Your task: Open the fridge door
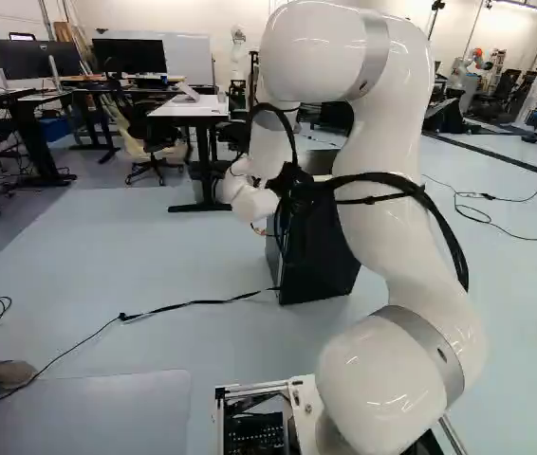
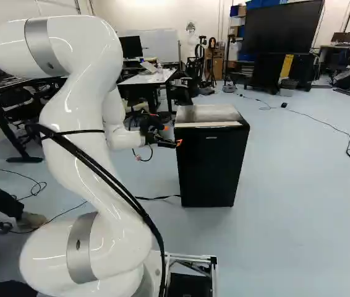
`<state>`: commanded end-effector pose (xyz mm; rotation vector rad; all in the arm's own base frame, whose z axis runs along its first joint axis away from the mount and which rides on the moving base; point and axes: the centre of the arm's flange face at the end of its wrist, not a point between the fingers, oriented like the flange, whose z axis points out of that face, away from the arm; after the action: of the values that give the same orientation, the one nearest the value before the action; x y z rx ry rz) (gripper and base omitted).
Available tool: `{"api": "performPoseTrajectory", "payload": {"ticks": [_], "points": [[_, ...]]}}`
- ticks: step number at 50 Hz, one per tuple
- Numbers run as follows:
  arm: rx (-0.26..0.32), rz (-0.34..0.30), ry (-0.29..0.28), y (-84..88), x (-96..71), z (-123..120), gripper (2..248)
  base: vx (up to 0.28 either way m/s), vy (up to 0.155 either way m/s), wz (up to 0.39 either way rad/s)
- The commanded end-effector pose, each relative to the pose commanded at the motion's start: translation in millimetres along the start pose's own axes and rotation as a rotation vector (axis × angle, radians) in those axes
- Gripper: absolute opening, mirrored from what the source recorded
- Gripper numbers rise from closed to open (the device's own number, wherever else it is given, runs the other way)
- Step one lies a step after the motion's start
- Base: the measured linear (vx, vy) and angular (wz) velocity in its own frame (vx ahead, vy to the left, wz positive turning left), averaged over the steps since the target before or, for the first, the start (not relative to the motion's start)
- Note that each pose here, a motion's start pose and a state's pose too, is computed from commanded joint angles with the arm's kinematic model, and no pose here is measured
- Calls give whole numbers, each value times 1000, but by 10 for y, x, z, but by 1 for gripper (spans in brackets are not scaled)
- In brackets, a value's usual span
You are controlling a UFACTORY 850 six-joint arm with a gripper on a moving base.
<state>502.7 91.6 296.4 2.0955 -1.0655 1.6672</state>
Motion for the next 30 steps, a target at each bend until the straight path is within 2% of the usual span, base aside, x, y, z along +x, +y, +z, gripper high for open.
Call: {"api": "performPoseTrajectory", "payload": {"ticks": [30], "points": [[-39,19,9,68,56,139,247,0,0,0]]}}
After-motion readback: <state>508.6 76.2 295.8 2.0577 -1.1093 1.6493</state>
